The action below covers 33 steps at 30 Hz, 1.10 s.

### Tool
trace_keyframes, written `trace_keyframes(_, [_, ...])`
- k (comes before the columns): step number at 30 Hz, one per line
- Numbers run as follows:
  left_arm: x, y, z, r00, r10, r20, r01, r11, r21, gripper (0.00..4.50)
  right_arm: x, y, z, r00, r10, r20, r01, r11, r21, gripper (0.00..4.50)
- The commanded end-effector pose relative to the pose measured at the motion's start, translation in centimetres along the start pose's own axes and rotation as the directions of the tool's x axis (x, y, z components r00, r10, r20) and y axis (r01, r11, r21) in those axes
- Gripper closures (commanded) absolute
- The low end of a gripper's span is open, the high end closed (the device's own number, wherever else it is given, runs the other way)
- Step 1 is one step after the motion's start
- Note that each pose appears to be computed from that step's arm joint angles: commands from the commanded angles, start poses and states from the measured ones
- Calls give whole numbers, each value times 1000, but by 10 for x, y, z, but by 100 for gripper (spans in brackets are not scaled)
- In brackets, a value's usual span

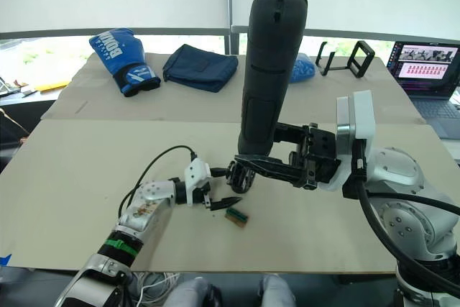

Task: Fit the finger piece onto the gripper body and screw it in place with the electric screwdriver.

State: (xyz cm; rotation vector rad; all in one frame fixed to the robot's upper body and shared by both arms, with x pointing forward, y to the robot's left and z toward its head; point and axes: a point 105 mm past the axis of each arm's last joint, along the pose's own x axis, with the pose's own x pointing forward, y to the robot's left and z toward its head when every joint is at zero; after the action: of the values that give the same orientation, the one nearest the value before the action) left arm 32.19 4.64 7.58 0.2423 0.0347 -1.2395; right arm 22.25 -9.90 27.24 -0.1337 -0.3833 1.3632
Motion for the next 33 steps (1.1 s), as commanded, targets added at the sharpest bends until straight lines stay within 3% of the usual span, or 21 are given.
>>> trace_keyframes(1, [9, 1, 4, 1000, 3, 7, -3, 1000, 29, 6, 0, 5, 13, 1000, 10, 22, -9, 998, -55, 259])
trace_keyframes(8, [21, -3, 3, 1000, 13, -3, -13, 999, 37, 6, 3, 7, 11, 1000, 7, 23, -6, 998, -55, 259])
trace_keyframes(11, [21, -1, 1, 1000, 28, -12, -28, 999, 39, 90, 3, 8, 11, 1000, 5, 22, -4, 999, -54, 259])
trace_keyframes(14, [20, 1, 0, 1000, 25, -18, -24, 999, 40, 221, 3, 7, 11, 1000, 3, 19, -1, 999, -54, 259])
trace_keyframes(20, [14, 5, 4, 997, -73, 4, 73, 997, 6, 218, 2, 7, 11, 1000, -2, 12, 3, 999, -51, 259])
trace_keyframes(27, [9, 22, 3, 979, -197, -51, 201, 973, 110, 218, 0, 10, 8, 1000, 23, -6, -23, 1000, -20, 259])
trace_keyframes(33, [14, 28, 3, 983, -181, -35, 184, 974, 134, 218, 1, 8, 7, 1000, 21, -8, -21, 1000, -22, 259])
